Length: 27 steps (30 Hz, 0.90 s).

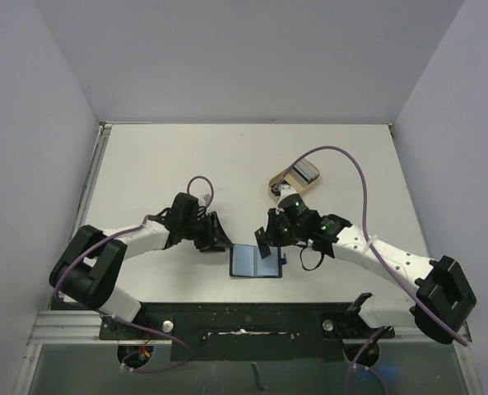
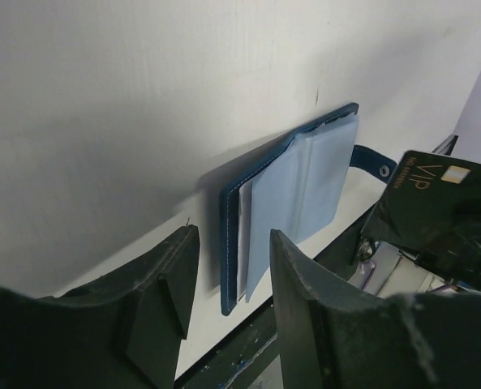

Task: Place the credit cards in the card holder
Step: Insert the credit card into the card holder.

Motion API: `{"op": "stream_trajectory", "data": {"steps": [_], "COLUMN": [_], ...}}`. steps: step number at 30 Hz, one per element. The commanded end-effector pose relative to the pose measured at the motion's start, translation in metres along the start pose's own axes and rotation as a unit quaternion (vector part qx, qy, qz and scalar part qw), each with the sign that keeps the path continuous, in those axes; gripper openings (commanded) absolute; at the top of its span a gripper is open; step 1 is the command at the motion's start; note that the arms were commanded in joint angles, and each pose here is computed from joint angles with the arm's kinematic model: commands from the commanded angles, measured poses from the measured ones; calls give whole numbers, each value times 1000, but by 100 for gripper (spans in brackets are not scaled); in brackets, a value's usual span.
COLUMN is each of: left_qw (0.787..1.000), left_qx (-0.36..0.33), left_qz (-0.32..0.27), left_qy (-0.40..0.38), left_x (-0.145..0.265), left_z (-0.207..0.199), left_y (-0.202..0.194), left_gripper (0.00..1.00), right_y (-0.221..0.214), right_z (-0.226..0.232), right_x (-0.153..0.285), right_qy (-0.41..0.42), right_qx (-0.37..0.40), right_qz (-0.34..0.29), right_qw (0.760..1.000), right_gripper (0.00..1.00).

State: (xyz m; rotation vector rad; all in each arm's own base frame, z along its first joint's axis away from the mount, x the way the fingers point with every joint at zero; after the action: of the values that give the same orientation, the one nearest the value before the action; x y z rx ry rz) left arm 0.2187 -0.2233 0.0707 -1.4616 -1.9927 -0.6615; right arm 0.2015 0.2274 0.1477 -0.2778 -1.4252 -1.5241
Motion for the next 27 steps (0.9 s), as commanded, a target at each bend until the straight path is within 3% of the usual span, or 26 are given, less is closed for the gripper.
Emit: {"op": "stream_trajectory", "data": {"steps": [1,10,16,27], "left_qw": [997,996,998,999], "left_qx": [-10,13,9,12], "left_qz": [-2,5,-8,-17], "left_qy": [-78,-90,-58,-31], "left_x": [3,-6,-10,-12], "left_z": [-19,-10,1,13], "left_y": [-4,-16,-18,-20], "left_gripper": [38,20,0,0], "right_y": [12,-29,-45,-63], "right_z": [20,12,7,-4], "right_x": [1,-25,-34,-46], "right_qy": [53,51,51,60], "right_qx": [-67,-120,-144,-173], "right_qz": [-44,-18,-5,8], "right_qw": [995,991,988,983], "right_gripper": [0,4,7,8]}}
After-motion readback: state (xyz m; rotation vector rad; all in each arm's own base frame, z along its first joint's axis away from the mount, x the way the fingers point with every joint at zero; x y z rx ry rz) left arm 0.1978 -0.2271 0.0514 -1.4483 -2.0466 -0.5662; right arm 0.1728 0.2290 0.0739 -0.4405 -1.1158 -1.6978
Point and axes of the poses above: each gripper's point midway between its finger pads, its own x axis back along the fingers, its own z axis along the line the jaws close on, y = z × x, the point moved 4 cm from there along x, back along the fingers, and after that the axes turned 7 degrees about x, right-handed, at the moved point
